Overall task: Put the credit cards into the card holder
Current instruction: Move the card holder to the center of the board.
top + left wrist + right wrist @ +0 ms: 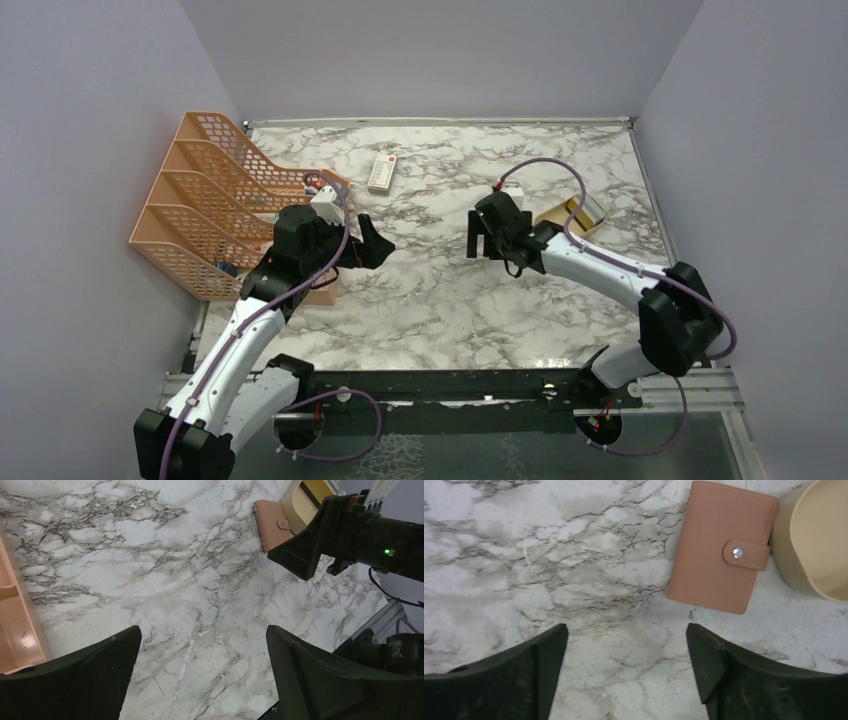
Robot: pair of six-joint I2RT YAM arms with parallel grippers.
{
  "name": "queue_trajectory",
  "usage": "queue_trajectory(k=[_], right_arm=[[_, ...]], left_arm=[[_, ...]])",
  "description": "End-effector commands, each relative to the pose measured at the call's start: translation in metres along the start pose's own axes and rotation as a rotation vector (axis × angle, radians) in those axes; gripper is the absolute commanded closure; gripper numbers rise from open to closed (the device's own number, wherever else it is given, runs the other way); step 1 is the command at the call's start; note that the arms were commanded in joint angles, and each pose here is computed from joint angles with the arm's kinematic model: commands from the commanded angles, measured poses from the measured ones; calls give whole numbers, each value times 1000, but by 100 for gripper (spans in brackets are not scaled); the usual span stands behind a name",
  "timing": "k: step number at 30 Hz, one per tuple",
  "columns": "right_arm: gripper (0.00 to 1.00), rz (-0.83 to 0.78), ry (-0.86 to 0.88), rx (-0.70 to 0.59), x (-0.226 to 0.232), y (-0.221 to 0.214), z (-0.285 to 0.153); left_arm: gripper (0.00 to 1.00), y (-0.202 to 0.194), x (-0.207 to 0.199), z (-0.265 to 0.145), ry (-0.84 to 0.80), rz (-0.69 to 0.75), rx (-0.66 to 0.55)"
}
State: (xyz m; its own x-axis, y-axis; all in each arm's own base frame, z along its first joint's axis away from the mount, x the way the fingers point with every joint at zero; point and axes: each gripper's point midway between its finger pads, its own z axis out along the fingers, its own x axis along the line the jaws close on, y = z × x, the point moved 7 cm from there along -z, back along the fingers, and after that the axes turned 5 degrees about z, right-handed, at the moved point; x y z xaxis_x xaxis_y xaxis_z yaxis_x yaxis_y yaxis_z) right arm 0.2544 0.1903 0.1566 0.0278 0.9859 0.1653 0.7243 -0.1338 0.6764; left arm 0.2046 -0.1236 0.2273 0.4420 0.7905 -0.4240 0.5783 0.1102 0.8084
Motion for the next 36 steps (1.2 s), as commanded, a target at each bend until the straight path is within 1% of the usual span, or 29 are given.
queue_trajectory(k=[1,2,3,4,8,12,17,22,25,31,33,36], right_arm=[[20,-7,-73,-40,-2,16,29],[25,-5,-80,-38,-3,18,36],[29,-4,-91,-38,-4,20,42],[29,2,-104,-44,-6,24,47],[29,23,-155,-49,-14,33,69],[29,44,-191,-25,-23,35,89],[28,39,-193,-3,-26,30,101],[29,6,-72,90,-21,9,102],[29,-21,22,157,-19,-8,94],[34,-49,196,245,-15,-44,66],[36,-68,272,268,-6,-57,53],[38,-102,350,307,8,-77,36]], left_arm=[[1,2,2,-7,31,24,-37],[1,2,2,-8,32,27,-41],[1,2,2,-9,34,31,-45],[1,3,2,-9,37,31,-48],[1,3,3,-11,43,34,-55],[1,4,3,-12,51,39,-58],[1,3,4,-13,61,40,-61],[1,5,8,-13,104,33,-72],[1,8,6,-12,95,26,-72],[1,6,9,-9,99,32,-56],[1,6,10,-7,111,33,-40],[1,9,9,-10,111,43,-47]])
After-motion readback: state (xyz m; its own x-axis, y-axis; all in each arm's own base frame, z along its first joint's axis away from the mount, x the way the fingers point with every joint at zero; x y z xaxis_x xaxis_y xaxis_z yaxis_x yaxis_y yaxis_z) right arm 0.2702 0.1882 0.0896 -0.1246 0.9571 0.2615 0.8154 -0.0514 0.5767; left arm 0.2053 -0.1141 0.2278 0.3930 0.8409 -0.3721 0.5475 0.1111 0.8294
